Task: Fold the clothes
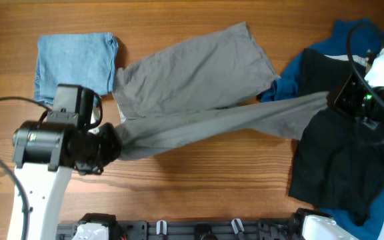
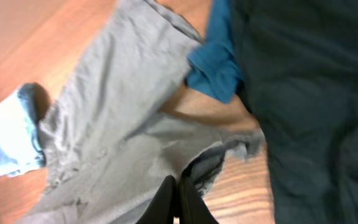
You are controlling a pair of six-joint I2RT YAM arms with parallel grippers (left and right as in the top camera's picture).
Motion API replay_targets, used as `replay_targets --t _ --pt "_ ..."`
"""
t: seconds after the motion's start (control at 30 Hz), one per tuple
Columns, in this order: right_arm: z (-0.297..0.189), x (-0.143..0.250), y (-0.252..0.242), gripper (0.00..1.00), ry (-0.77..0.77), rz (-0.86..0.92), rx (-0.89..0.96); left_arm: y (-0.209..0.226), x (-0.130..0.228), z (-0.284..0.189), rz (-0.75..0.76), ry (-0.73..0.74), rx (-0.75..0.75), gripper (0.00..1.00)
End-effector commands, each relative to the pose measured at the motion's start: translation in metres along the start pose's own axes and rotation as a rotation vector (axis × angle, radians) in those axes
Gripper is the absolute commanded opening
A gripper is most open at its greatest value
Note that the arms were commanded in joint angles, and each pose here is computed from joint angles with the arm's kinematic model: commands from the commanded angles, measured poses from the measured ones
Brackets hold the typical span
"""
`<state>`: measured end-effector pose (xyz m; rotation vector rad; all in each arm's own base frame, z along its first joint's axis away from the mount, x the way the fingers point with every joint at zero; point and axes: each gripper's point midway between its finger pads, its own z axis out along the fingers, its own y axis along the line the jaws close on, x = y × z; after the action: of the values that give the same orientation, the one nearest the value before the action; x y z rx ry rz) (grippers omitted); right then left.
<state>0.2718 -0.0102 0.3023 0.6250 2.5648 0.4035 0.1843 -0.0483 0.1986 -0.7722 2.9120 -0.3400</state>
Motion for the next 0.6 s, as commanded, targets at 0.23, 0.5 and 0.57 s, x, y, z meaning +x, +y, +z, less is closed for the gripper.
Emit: replay_targets --t 0.23,0.5,0.57 --pt "0.064 -0.11 0.028 0.04 -0.192 -0.076 -0.124 -0.013 -0.036 0.004 -0.089 -0.102 0.019 0.04" --pt "0.197 -0.149 0.099 0.04 -0.166 -0.284 -0.404 -0.004 -0.095 0.092 -0.175 -0.045 -0.231 0.08" --pt "0.233 -0.15 0.108 0.05 -0.164 -0.27 -0.404 -0.011 -0.117 0.111 -0.173 -0.084 -0.218 0.23"
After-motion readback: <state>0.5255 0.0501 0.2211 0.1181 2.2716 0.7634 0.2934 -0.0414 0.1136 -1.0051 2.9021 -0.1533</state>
